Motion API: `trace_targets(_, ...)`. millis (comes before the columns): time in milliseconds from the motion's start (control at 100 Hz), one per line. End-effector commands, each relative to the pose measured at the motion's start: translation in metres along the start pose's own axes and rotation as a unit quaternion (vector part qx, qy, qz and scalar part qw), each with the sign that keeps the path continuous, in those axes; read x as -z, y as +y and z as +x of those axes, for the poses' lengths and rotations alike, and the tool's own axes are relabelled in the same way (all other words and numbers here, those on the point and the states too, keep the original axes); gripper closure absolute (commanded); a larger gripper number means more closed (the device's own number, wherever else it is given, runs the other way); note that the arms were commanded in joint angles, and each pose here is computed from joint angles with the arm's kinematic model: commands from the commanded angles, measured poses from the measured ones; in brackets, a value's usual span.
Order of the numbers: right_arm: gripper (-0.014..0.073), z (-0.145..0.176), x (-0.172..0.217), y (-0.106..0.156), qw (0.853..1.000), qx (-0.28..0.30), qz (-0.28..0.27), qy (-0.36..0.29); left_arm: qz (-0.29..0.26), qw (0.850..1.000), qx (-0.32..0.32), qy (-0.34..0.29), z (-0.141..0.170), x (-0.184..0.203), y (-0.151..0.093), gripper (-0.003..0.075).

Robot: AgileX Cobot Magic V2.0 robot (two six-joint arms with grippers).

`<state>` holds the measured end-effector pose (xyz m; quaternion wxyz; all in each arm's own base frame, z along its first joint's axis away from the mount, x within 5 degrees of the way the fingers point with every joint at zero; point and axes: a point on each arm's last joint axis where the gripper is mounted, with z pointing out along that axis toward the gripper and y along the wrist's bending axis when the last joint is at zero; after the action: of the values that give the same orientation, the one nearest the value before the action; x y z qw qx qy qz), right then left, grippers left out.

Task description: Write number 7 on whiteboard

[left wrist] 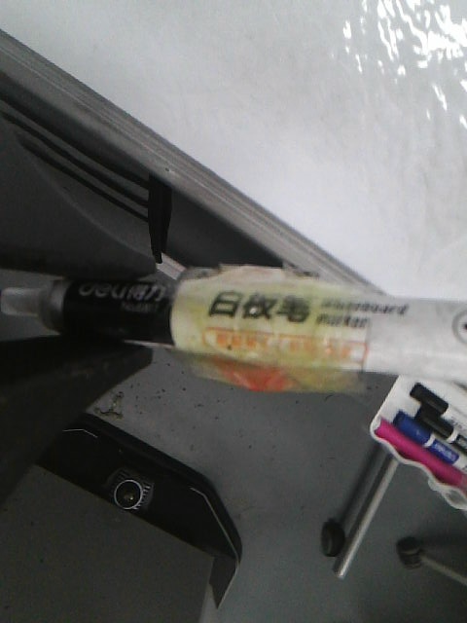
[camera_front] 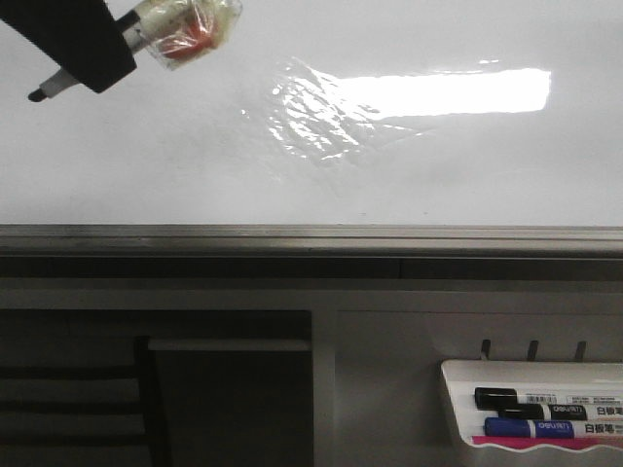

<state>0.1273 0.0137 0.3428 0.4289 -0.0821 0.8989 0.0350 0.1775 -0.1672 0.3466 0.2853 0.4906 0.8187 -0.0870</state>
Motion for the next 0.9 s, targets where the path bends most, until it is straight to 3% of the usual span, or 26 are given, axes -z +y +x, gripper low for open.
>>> trace_targets(0,0.005,-0.023,0.003,0.012,0.996,0.056,-0.067,-0.022,0.011,0.998,-0.04,-0.051,-0.011,0.017,-0.006,0.0741)
trace_targets(80,0.005,-0.034,0.002,0.027,0.982,0.119,-0.144,-0.017,0.051,0.994,-0.077,-0.061,-0.013,0.015,-0.014,0.0741)
trace_targets(200,0.005,-0.047,0.0,0.048,0.946,0.204,-0.251,-0.026,0.098,0.986,-0.117,-0.068,-0.016,0.01,-0.021,0.0741)
trace_targets(430,0.005,-0.061,-0.009,0.082,0.877,0.337,-0.334,-0.072,0.117,0.982,-0.139,-0.054,-0.019,-0.005,-0.025,0.0741)
trace_targets(640,0.005,-0.066,-0.027,0.111,0.856,0.366,-0.353,-0.098,0.12,0.979,-0.153,-0.054,-0.02,-0.008,-0.028,0.0741)
trace_targets(760,0.0053,-0.062,-0.037,0.127,0.833,0.397,-0.375,-0.09,0.119,0.979,-0.156,-0.055,-0.02,-0.008,-0.028,0.0741)
trace_targets(890,0.0053,-0.059,-0.048,0.136,0.829,0.397,-0.387,-0.075,0.118,0.975,-0.178,-0.058,-0.02,-0.008,-0.028,0.0741)
